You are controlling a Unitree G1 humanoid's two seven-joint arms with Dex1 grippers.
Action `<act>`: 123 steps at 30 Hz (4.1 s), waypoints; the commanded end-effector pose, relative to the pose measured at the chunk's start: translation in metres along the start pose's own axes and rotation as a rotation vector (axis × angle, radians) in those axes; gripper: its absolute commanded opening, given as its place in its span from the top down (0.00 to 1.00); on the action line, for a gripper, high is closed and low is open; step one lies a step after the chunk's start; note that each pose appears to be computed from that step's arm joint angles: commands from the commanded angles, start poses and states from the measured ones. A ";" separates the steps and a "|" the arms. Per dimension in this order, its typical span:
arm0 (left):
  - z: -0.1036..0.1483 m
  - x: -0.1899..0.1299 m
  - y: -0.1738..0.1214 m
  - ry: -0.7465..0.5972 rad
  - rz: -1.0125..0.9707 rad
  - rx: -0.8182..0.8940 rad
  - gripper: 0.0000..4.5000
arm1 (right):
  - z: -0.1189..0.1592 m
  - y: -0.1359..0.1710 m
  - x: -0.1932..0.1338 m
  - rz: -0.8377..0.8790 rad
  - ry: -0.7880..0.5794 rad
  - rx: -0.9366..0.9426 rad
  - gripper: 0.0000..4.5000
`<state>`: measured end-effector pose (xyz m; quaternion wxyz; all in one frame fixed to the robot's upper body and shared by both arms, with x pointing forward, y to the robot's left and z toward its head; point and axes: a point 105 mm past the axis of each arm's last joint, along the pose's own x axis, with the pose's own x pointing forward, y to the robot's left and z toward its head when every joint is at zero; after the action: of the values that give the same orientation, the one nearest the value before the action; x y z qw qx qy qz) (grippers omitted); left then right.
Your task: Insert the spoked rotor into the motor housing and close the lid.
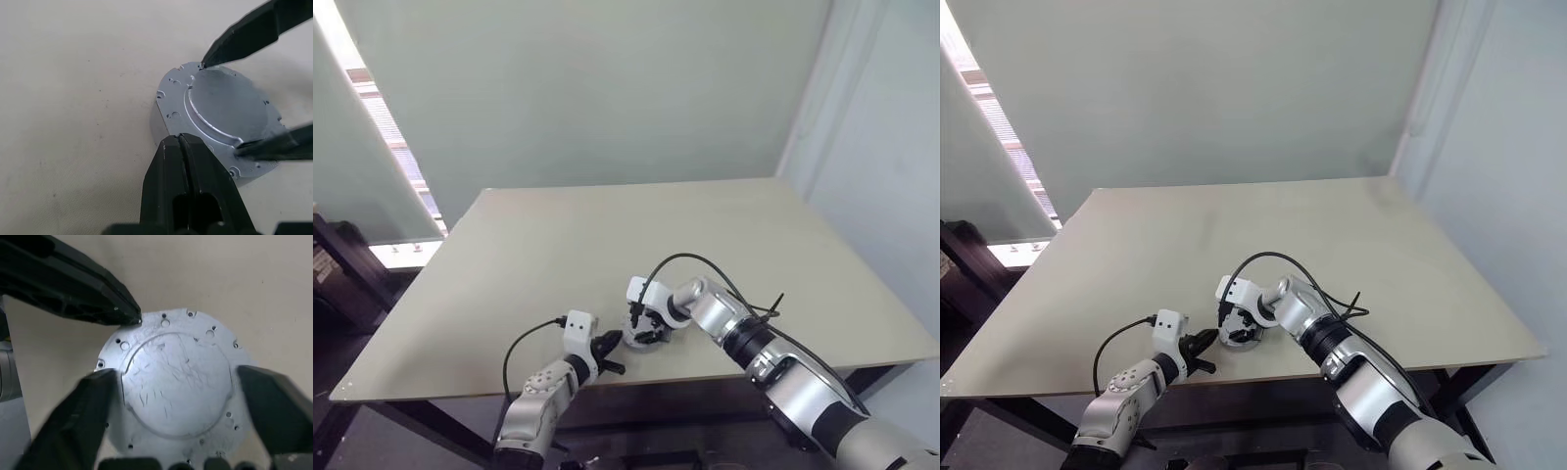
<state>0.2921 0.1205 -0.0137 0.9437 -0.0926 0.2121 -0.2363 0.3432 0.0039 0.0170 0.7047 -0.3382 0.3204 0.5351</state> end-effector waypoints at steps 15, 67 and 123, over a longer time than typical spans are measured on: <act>0.001 0.010 -0.013 0.012 -0.050 0.037 1.00 | 0.001 0.000 -0.003 0.021 -0.083 0.154 0.01; -0.001 0.011 -0.022 0.030 -0.088 0.061 1.00 | -0.056 0.011 -0.024 0.336 -0.427 1.555 0.01; 0.054 -0.036 0.038 -0.179 0.040 -0.142 0.07 | -0.032 0.035 -0.017 0.484 -0.499 1.609 0.73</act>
<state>0.3010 0.1677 0.0196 0.9500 -0.1641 0.1762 -0.1988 0.3000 -0.0287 0.0009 0.6453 0.4617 0.5117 0.3296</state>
